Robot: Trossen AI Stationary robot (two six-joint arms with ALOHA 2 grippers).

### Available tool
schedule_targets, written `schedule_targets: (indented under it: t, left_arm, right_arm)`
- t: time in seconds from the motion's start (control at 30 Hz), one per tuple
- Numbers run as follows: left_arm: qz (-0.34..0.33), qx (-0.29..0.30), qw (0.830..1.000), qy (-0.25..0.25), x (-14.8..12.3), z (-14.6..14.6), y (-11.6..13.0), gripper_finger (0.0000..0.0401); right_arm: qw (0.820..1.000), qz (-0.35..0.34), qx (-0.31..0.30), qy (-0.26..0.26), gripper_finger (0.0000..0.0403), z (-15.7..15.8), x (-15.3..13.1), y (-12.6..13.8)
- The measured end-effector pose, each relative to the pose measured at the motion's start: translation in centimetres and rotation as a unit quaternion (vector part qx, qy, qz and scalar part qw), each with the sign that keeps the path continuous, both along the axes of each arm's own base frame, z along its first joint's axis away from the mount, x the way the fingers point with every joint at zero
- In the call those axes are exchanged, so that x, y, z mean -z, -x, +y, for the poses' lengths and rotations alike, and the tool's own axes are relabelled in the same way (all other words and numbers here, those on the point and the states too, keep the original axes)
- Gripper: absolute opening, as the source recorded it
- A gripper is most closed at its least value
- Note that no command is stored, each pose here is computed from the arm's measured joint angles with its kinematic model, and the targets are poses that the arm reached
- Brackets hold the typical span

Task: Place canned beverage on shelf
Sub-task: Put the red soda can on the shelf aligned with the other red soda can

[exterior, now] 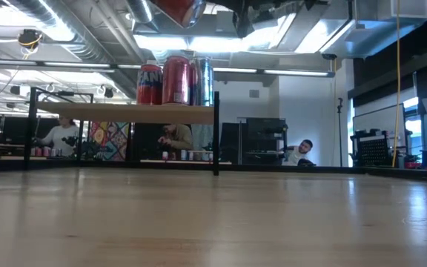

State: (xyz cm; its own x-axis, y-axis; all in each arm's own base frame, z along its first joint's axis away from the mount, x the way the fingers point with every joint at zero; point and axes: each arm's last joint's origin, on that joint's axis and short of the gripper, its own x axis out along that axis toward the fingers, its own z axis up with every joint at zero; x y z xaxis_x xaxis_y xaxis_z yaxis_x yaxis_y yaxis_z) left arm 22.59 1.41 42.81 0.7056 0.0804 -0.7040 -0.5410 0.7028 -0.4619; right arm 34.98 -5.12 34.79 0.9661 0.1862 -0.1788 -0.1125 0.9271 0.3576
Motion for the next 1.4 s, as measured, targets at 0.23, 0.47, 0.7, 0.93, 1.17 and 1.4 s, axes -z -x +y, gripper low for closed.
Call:
schedule_targets:
  t: [0.23, 0.47, 0.7, 0.93, 1.17, 1.4]
  left_arm:
    - [-0.011, -0.014, 1.0, -0.01, -0.2, 0.1, -0.1, 0.0263]
    - [-0.032, -0.036, 0.998, -0.033, -0.5, 0.3, -0.4, 0.0263]
    - [-0.048, -0.056, 0.996, -0.053, -0.8, 0.5, -0.5, 0.0262]
    - [-0.05, -0.068, 0.994, -0.064, -0.8, 0.5, -0.5, 0.0262]
    - [-0.025, -0.086, 0.993, -0.076, -0.5, 0.7, -0.2, 0.0261]
    - [0.057, -0.122, 0.989, -0.069, 0.7, 0.6, 1.1, 0.0261]
  right_arm:
    - [1.0, 0.002, -0.019, 0.014, 0.0015, 0.0, 0.1, 0.1]
    - [1.0, 0.012, -0.021, 0.013, 0.0001, 0.0, 0.4, 0.0]
    - [0.999, 0.02, -0.031, 0.01, 0.0001, 0.5, 1.0, -0.5]
    - [0.999, 0.019, -0.049, -0.005, 0.0, 0.4, 1.5, -1.1]
    - [0.999, 0.017, -0.044, 0.0, 0.0, 0.1, 0.9, -0.3]
    - [0.997, 0.067, 0.01, 0.043, 0.0, -0.5, -0.7, 3.2]
